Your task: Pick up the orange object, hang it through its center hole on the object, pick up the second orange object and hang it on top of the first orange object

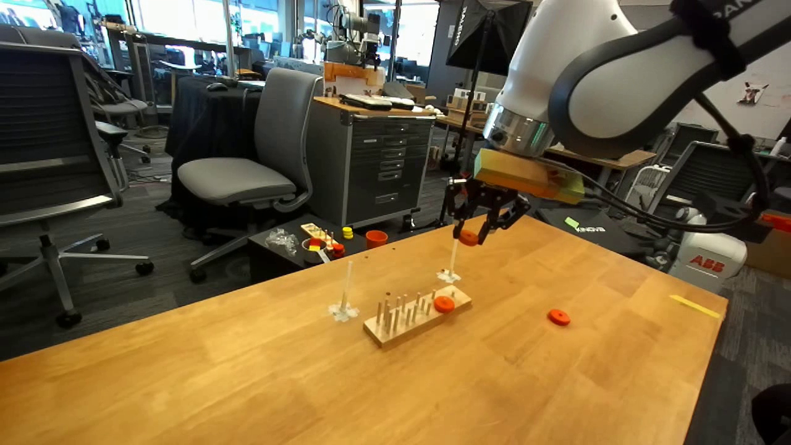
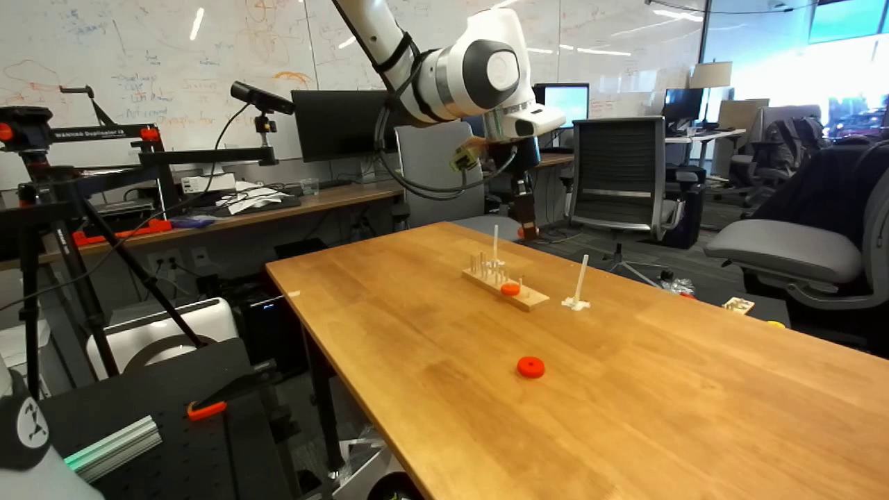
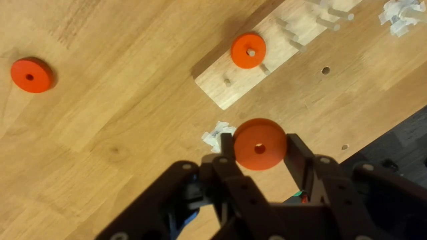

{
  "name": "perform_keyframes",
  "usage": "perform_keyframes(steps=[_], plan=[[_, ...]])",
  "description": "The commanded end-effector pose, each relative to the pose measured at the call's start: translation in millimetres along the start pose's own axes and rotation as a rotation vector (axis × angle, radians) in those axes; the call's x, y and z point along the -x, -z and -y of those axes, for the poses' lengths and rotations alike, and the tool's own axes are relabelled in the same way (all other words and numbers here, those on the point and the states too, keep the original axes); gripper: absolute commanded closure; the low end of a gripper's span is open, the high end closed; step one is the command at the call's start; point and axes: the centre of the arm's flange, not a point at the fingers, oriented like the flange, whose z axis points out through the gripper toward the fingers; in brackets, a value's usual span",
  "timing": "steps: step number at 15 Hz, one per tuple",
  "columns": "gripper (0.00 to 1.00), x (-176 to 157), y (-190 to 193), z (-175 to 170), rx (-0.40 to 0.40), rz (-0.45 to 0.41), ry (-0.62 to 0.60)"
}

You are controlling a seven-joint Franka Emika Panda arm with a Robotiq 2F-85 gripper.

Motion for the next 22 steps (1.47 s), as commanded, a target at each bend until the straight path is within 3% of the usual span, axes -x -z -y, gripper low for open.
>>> perform_keyframes(steps=[1,22], plan=[[0.82,-14.4,-12.2,23.1,0.011,0.03,-0.03],[0.82,-7.8,-65.2,62.0,0.136,0.15,-0.01]])
